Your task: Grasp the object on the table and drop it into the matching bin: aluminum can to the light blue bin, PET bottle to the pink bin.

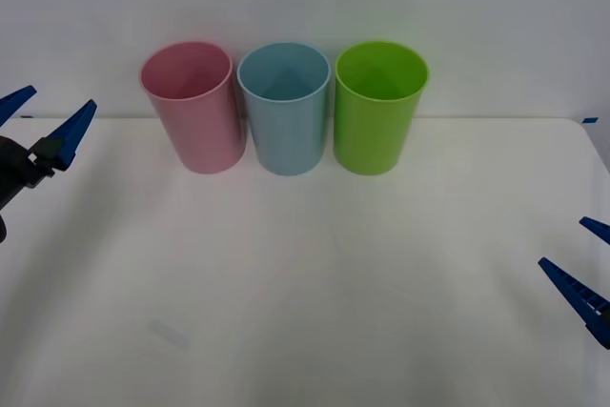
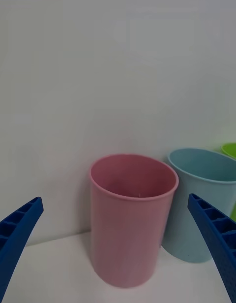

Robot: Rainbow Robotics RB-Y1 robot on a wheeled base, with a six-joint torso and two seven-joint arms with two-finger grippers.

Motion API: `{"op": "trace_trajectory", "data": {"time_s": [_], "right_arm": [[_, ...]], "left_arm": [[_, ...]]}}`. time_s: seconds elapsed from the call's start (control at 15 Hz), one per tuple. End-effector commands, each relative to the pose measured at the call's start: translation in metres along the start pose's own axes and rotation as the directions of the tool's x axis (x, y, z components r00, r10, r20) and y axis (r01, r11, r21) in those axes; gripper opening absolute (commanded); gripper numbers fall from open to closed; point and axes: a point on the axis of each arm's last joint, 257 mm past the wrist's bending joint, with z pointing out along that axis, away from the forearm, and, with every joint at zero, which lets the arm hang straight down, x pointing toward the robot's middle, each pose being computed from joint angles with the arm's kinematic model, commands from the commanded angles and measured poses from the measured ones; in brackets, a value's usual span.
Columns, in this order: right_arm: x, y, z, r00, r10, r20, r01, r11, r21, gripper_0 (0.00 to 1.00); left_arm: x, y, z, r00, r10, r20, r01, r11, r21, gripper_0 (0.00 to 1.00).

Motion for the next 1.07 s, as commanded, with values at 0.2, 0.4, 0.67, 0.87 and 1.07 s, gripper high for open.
{"op": "trace_trajectory", "data": {"time_s": [0.2,0.4,0.67,0.87,1.07], "right_arm": [[0.0,0.0,0.0,1.0,0.0,0.0,0.0,1.0,0.0,1.0],[0.0,0.0,0.0,1.0,0.0,0.0,0.0,1.0,0.0,1.0],[0.0,0.0,0.0,1.0,0.0,0.0,0.0,1.0,0.0,1.0],[0.0,0.0,0.0,1.0,0.0,0.0,0.0,1.0,0.0,1.0],[0.0,0.0,0.0,1.0,0.0,0.0,0.0,1.0,0.0,1.0]], "left_arm": [[0.031,-0.008,-0.053,0.9967,0.009,-0.081,-0.004,0.9974,0.072,1.0],[0.057,-0.013,-0.086,0.9893,0.029,-0.143,-0.007,0.9876,0.157,1.0],[0.076,-0.015,-0.115,0.9844,0.045,-0.17,-0.003,0.9706,0.241,1.0],[0.094,-0.018,-0.134,0.9744,0.092,-0.205,-0.03,0.957,0.289,1.0],[0.099,-0.023,-0.147,0.97,0.109,-0.218,-0.037,0.9499,0.31,1.0]]}}
